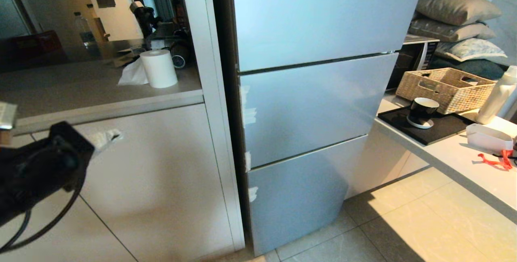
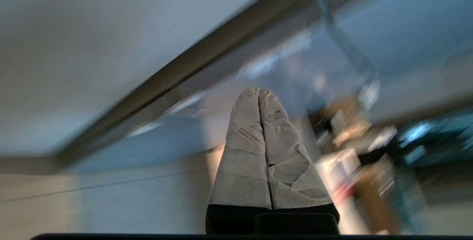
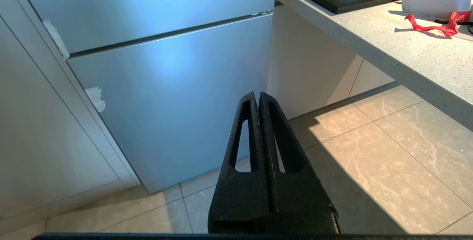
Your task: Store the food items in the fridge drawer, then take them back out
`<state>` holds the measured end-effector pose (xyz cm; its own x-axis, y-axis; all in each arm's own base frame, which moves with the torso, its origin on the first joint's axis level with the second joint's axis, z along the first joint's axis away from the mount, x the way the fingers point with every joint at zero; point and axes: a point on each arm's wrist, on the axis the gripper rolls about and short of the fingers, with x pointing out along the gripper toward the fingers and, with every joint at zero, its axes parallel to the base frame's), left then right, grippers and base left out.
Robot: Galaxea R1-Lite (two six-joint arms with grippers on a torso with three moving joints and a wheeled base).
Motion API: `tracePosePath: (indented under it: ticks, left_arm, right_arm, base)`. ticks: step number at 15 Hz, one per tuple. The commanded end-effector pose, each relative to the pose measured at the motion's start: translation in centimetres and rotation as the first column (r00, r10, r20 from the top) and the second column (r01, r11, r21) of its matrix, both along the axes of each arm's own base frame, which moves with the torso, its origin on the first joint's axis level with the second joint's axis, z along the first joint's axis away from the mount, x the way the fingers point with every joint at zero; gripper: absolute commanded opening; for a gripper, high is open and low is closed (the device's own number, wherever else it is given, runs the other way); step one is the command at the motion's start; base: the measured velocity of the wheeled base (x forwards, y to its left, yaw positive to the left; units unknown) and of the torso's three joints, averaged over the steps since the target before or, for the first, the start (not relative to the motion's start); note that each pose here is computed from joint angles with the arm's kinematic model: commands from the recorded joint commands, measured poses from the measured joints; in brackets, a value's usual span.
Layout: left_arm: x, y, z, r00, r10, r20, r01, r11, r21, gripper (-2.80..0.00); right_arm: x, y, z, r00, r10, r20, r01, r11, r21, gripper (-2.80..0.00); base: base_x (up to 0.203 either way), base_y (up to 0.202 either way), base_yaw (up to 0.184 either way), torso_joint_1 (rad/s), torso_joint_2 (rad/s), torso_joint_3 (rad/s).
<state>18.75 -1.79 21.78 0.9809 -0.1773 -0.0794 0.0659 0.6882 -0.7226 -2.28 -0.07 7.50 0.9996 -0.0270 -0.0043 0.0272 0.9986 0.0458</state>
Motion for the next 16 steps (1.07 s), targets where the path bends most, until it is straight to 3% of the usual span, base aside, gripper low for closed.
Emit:
tracePosePath:
  ticks: [1,3,6,10,13,16]
  left_arm:
    - [8.7,-1.3,-3.5,0.988,0.01,-0.153,-0.029,0.993,-0.119,-2.8]
    - [12.7,-3.2,-4.1,0.99,-0.003,-0.144,-0.02,0.986,-0.163,-2.8]
    - [17.4,-6.5,-4.3,0.996,-0.024,-0.087,0.008,0.983,-0.186,-2.8]
    - [20.1,-9.7,-4.9,0.996,-0.069,-0.053,0.06,0.984,-0.167,-2.8]
    - [21.6,-12.3,-5.4,0.994,-0.106,-0.02,0.104,0.99,-0.095,-2.8]
    - [22.7,-13.5,-5.6,0.994,-0.109,0.005,0.109,0.99,-0.095,-2.8]
  right_arm:
    - [0.0,0.0,0.0,1.0,-0.001,-0.002,0.001,1.0,0.0,-2.8]
    - [0.0,0.0,0.0,1.0,-0.001,-0.002,0.001,1.0,0.0,-2.8]
    - [0.0,0.0,0.0,1.0,-0.001,-0.002,0.001,1.0,0.0,-2.8]
    - [0.0,0.0,0.0,1.0,-0.001,-0.001,0.001,1.0,0.0,-2.8]
    - [0.0,0.0,0.0,1.0,-0.001,-0.002,0.001,1.0,0.0,-2.8]
    - [0.0,0.0,0.0,1.0,-0.001,-0.002,0.001,1.0,0.0,-2.8]
  base:
    - [0.0,0.0,0.0,0.0,0.0,0.0]
    - [0.0,0.0,0.0,0.0,0.0,0.0]
    - [0.0,0.0,0.0,0.003,0.01,0.001]
    - [0.0,0.0,0.0,0.0,0.0,0.0]
    - [0.0,0.0,0.0,0.0,0.0,0.0]
    - [0.0,0.0,0.0,0.0,0.0,0.0]
